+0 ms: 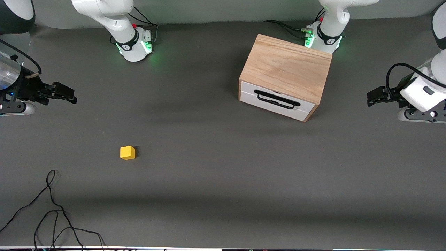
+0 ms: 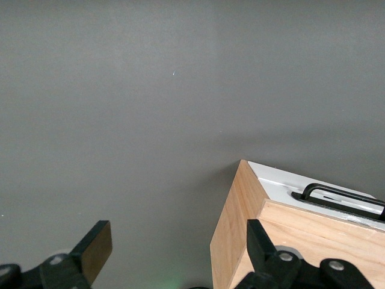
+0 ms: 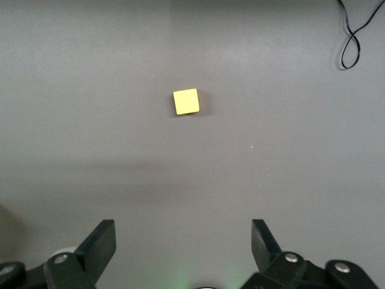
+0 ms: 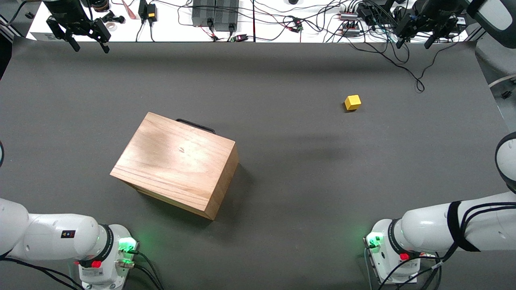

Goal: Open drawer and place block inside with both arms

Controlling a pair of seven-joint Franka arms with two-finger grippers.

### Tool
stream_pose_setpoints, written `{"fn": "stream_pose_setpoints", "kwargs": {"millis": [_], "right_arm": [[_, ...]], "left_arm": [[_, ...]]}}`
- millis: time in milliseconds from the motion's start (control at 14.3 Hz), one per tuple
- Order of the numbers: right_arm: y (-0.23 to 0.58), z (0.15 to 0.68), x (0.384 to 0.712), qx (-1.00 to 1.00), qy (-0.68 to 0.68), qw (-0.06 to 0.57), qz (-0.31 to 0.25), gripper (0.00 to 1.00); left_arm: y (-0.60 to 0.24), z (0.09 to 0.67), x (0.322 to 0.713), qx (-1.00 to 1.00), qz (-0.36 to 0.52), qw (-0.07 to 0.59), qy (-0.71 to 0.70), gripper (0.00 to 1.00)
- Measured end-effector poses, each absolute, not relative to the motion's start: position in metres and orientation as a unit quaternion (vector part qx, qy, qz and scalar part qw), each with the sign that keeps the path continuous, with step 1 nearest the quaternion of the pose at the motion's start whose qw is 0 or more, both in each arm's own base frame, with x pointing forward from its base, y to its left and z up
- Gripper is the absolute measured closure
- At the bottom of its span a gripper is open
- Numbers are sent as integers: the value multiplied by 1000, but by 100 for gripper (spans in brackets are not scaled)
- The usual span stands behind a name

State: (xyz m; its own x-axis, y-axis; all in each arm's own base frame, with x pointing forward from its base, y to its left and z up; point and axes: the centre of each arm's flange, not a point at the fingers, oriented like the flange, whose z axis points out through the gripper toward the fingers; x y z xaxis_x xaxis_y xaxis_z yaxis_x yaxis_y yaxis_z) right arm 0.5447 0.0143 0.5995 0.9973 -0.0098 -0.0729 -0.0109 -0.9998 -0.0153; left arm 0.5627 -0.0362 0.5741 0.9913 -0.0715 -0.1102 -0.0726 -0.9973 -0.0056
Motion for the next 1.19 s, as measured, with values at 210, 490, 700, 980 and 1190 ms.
{"fn": "stream_pose_setpoints", "kwargs": {"millis": [210,490,700,980,1190], "right_arm": [[14,600,545,-999,5,8,36,0],[14,600,545,-999,6,8,36,0],[14,595,552,-1000,6,8,27,0],[13,558,583,-1000,8,11,15,0],[14,502,610,-1000,8,13,28,0]], "left_arm": [[-36,574,563,-998,55,5,36,0],[-36,574,563,-998,55,5,36,0],[-42,575,562,-998,55,5,28,0],[-94,574,549,-994,79,21,-75,0],[-153,572,531,-981,90,41,-164,0]]}}
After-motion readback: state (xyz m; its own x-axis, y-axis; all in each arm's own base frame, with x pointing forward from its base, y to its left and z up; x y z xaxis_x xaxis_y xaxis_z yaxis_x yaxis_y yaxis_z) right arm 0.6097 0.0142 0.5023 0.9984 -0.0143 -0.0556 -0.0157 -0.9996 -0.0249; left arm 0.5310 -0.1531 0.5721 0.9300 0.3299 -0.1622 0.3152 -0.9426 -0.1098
